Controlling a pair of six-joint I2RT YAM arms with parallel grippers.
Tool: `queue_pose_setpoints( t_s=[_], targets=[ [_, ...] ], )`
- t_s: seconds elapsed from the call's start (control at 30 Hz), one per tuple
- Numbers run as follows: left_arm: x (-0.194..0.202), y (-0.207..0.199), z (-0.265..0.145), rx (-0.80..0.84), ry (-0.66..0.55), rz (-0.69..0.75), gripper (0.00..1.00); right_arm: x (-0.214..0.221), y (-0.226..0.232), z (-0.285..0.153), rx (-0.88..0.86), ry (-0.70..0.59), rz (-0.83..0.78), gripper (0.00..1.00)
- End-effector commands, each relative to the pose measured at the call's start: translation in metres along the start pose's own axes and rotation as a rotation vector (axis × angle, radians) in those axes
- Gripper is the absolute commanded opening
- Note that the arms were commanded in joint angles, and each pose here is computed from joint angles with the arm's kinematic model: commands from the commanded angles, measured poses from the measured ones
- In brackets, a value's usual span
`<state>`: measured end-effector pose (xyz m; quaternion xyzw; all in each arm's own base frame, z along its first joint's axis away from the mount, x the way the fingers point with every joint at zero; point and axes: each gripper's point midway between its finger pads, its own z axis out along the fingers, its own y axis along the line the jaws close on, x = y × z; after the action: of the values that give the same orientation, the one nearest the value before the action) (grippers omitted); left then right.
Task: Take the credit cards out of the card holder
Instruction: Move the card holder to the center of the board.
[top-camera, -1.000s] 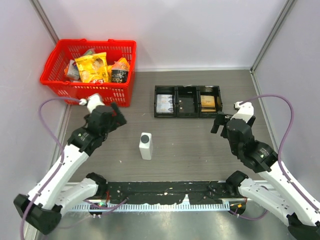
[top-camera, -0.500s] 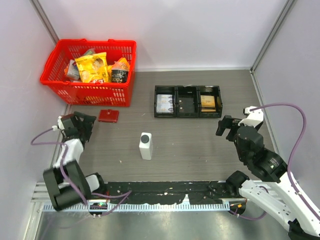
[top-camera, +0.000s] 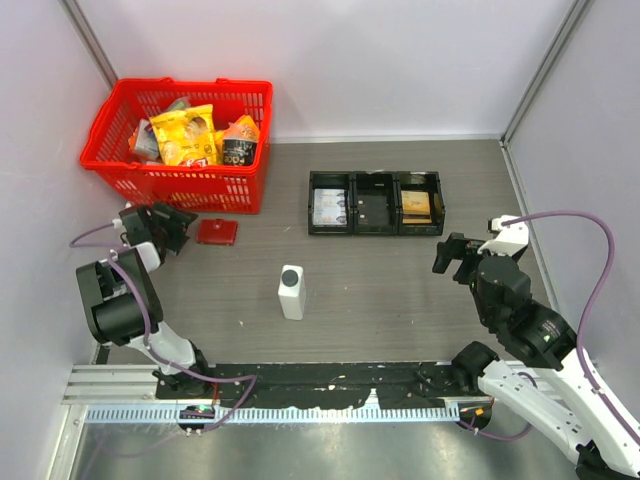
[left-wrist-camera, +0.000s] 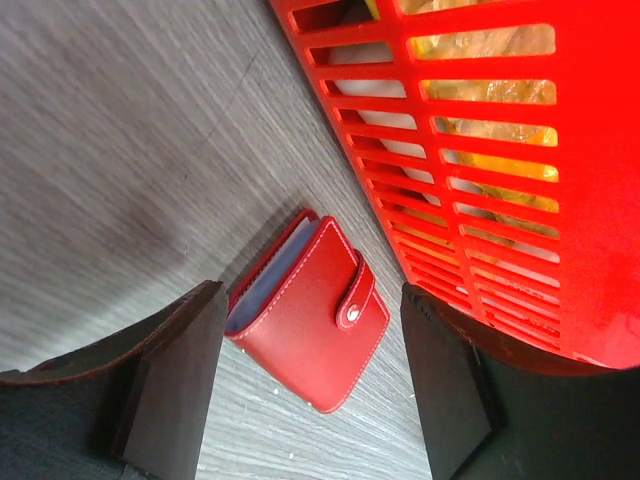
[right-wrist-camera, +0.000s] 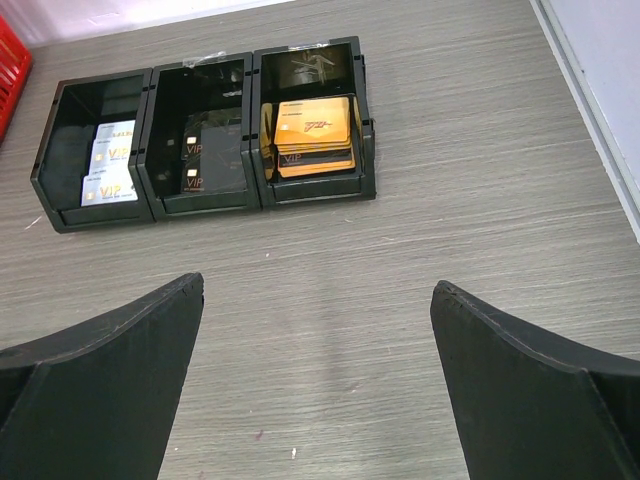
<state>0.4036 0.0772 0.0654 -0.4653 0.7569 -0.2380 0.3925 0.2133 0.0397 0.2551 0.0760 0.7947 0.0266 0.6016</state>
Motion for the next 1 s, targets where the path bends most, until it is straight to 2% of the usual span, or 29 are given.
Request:
queue_pose_setpoints(
  t_s=[0.0,0.17,0.2,0.3,0.33,0.6,0.67,0.83,0.97],
  targets=[
    [-0.005,-0.011,0.011,0.062,0.03,0.092,0.73,-0.009,0.005,0.002,-0.014,-0.031,0.014,1.0],
    [0.015,-0.002,0.015,0.056,0.084,0.078,0.71,-0.007,0.005,0.003,-0.014,-0.025,0.008,1.0],
    [0.02,0.0,0.013,0.055,0.092,0.069,0.67,-0.006,0.005,0.003,-0.015,-0.023,0.005,1.0],
    [0.031,0.0,0.006,0.068,0.089,0.032,0.47,-0.006,0.006,0.003,-0.016,-0.022,0.004,1.0],
    [0.035,-0.001,0.002,0.074,0.086,0.017,0.45,-0.006,0.006,0.003,-0.016,-0.022,0.004,1.0],
    [0.077,-0.022,-0.031,0.123,0.104,0.107,0.46,-0.006,0.006,0.004,-0.013,-0.019,0.001,1.0],
    [0.076,-0.024,-0.04,0.134,0.068,0.087,0.47,-0.005,0.005,0.004,-0.011,-0.018,-0.001,1.0],
    [0.06,0.001,-0.041,-0.001,-0.05,0.014,0.5,-0.006,0.005,0.004,-0.012,-0.019,0.0,1.0],
    [0.06,0.002,-0.028,-0.002,-0.04,-0.038,0.5,-0.005,0.005,0.004,-0.012,-0.02,0.001,1.0]
  ],
)
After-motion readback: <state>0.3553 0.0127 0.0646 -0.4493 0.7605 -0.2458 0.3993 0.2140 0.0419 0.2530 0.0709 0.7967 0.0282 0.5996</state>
